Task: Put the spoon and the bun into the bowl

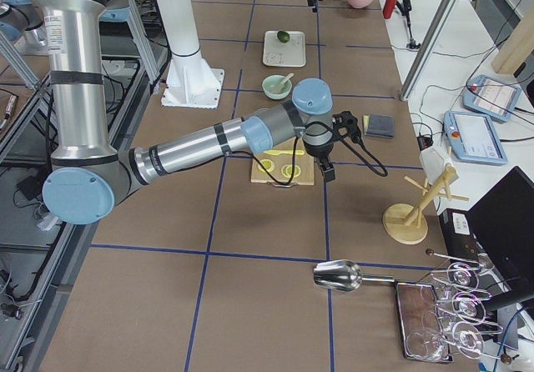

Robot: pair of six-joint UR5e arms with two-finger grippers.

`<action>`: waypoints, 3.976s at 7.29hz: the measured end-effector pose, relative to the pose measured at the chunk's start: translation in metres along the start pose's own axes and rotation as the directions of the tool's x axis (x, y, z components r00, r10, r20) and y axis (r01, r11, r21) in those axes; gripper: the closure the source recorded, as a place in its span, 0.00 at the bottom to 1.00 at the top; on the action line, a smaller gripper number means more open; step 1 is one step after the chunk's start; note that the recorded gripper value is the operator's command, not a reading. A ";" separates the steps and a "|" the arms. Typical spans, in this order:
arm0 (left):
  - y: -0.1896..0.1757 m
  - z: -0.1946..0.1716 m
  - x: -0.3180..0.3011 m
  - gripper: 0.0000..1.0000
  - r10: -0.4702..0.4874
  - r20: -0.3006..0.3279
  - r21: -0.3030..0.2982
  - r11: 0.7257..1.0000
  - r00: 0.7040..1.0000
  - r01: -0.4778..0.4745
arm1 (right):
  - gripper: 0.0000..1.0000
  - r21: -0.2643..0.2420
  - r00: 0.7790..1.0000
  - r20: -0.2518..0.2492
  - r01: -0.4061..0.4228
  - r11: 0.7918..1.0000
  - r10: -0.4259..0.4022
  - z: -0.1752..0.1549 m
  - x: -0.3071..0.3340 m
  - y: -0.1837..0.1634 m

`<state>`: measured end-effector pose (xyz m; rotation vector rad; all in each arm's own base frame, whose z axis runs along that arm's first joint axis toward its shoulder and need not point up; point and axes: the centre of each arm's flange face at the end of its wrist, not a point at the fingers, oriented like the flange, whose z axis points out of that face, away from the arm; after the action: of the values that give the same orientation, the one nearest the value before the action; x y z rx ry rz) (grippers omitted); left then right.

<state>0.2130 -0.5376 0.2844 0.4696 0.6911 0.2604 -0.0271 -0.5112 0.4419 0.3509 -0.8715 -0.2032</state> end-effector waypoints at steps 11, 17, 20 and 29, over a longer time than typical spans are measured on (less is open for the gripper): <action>0.266 0.001 -0.389 0.00 -0.433 -0.019 -0.253 0.874 0.901 0.414 | 0.00 -0.004 0.997 -0.059 -0.046 0.999 0.046 0.155 -0.320 -0.008; 0.268 0.002 -0.390 0.00 -0.428 -0.022 -0.256 0.876 0.904 0.408 | 0.23 -0.051 0.984 -0.175 -0.042 0.998 0.033 0.240 -0.353 0.036; 0.268 0.002 -0.390 0.00 -0.426 -0.021 -0.256 0.877 0.905 0.407 | 0.44 -0.058 0.986 -0.168 -0.029 0.998 0.019 0.252 -0.372 0.034; 0.266 0.000 -0.388 0.00 -0.420 -0.023 -0.251 0.881 0.907 0.402 | 1.00 -0.036 0.988 -0.117 -0.110 0.993 0.105 0.220 -0.479 -0.006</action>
<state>-0.0960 -0.4555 0.6295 0.0718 0.8058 -0.0424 -0.4997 -0.4139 0.2300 0.2723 -0.7687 -0.1001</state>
